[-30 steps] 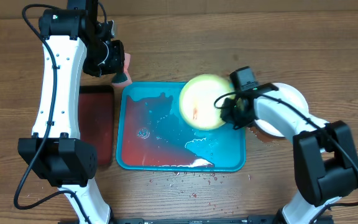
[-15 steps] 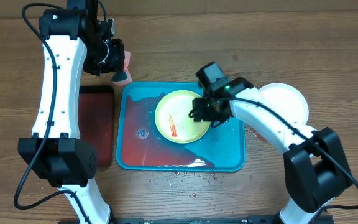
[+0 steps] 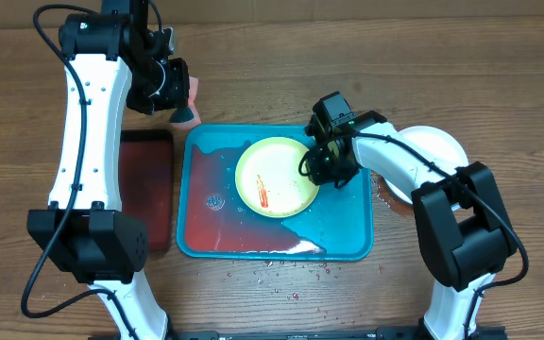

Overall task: Clean dirty plates on tray and stack at the side
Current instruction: 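Move right gripper to the yellow plate and drag it to tray center, then scrub the yellow plate with the sponge while right gripper holds its rim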

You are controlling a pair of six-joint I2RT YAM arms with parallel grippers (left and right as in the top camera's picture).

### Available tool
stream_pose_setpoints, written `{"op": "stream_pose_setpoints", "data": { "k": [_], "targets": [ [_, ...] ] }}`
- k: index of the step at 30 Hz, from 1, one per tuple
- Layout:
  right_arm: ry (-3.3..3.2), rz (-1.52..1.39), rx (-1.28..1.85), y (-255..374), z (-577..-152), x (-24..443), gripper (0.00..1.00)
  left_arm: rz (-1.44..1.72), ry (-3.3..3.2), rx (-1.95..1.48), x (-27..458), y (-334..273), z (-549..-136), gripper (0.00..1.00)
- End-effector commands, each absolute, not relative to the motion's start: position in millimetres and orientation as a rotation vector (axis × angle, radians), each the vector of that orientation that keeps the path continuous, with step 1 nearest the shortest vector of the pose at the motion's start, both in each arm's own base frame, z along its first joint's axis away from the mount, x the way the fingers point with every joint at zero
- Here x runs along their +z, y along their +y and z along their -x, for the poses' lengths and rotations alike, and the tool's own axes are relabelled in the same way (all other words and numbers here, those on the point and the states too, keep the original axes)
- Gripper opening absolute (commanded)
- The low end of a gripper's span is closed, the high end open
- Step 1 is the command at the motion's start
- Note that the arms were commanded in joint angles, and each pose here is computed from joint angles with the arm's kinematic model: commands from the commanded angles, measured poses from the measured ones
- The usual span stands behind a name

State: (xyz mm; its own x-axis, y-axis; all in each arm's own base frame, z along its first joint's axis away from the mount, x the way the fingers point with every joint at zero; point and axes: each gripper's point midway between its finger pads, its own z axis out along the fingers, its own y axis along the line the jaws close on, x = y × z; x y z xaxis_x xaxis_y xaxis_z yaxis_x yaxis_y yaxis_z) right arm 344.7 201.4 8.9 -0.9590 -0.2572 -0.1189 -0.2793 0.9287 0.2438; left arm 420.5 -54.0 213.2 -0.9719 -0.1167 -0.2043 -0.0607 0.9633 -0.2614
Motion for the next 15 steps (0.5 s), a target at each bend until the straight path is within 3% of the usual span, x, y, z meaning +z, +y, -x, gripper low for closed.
{"op": "stream_pose_setpoints", "data": {
  "k": [1, 3, 15],
  "targets": [
    [3.004, 0.407, 0.406, 205.5, -347.7, 6.1, 0.11, 0.091, 2.89, -0.397, 214.4, -59.7, -419.9, 0.04],
    [3.018, 0.31, 0.363, 200.6, -350.3, 4.9, 0.04, 0.091, 2.89, -0.397, 214.4, -59.7, -419.8, 0.04],
    [3.097, -0.478, 0.501, 229.7, -334.4, 7.7, 0.04, 0.039, 2.983, -0.403, 180.3, -79.9, -406.1, 0.04]
  ]
}}
